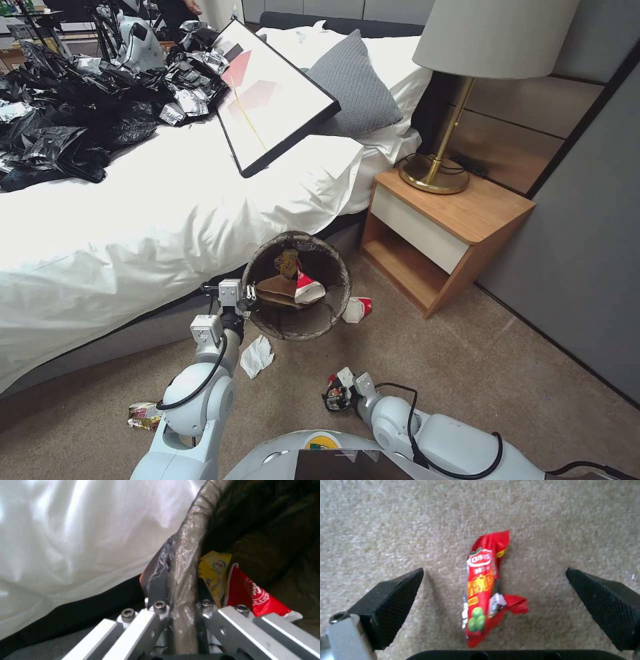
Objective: Pick up the trash bin, then pick up the garbage from the floor and place it into the trash bin.
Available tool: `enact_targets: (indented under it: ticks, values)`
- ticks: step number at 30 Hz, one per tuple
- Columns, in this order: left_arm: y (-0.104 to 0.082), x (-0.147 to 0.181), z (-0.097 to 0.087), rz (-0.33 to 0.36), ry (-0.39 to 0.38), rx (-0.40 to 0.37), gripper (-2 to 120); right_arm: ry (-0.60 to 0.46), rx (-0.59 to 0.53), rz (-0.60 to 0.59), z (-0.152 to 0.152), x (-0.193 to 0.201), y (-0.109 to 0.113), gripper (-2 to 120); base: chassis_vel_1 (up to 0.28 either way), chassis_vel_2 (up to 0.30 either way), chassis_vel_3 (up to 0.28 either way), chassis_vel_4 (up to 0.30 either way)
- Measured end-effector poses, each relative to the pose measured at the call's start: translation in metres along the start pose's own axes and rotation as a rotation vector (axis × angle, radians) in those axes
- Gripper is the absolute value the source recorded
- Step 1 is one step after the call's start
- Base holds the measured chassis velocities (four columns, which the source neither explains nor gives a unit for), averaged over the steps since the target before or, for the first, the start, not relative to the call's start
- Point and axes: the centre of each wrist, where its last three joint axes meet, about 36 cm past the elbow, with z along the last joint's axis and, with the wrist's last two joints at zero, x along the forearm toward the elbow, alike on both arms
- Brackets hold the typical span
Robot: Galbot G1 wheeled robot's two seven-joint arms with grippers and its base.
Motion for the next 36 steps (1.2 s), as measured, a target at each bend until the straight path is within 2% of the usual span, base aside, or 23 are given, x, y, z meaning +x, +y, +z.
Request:
enact_targets:
  ticks: [4,11,25,27,29,35,36]
  values:
    - [0.0,0.0,0.0,0.0,0.001,0.0,0,-0.006,0.002,0.005,0.002,-0.002,-0.003,99,0.0,0.0,0.0,0.0]
    - [0.0,0.0,0.001,-0.001,0.001,0.0,0,-0.009,0.009,0.01,0.004,-0.004,-0.006,79,0.0,0.0,0.0,0.0]
    - [0.0,-0.001,0.001,-0.002,0.0,0.001,0,0.003,0.008,0.01,0.013,-0.001,-0.007,48,0.0,0.0,0.0,0.0]
    - [0.001,-0.001,0.001,-0.004,-0.001,0.001,0,0.009,0.007,0.015,0.017,0.0,-0.006,41,0.0,0.0,0.0,0.0]
    - [0.001,-0.001,0.001,-0.004,-0.001,0.001,0,0.011,0.008,0.014,0.018,0.001,-0.006,40,0.0,0.0,0.0,0.0]
    - [0.001,-0.002,0.0,-0.004,-0.004,0.002,0,0.018,0.011,-0.004,0.026,0.006,0.003,21,0.0,0.0,0.0,0.0]
    - [0.001,-0.002,0.0,-0.004,-0.004,0.002,0,0.018,0.011,-0.004,0.026,0.006,0.003,21,0.0,0.0,0.0,0.0]
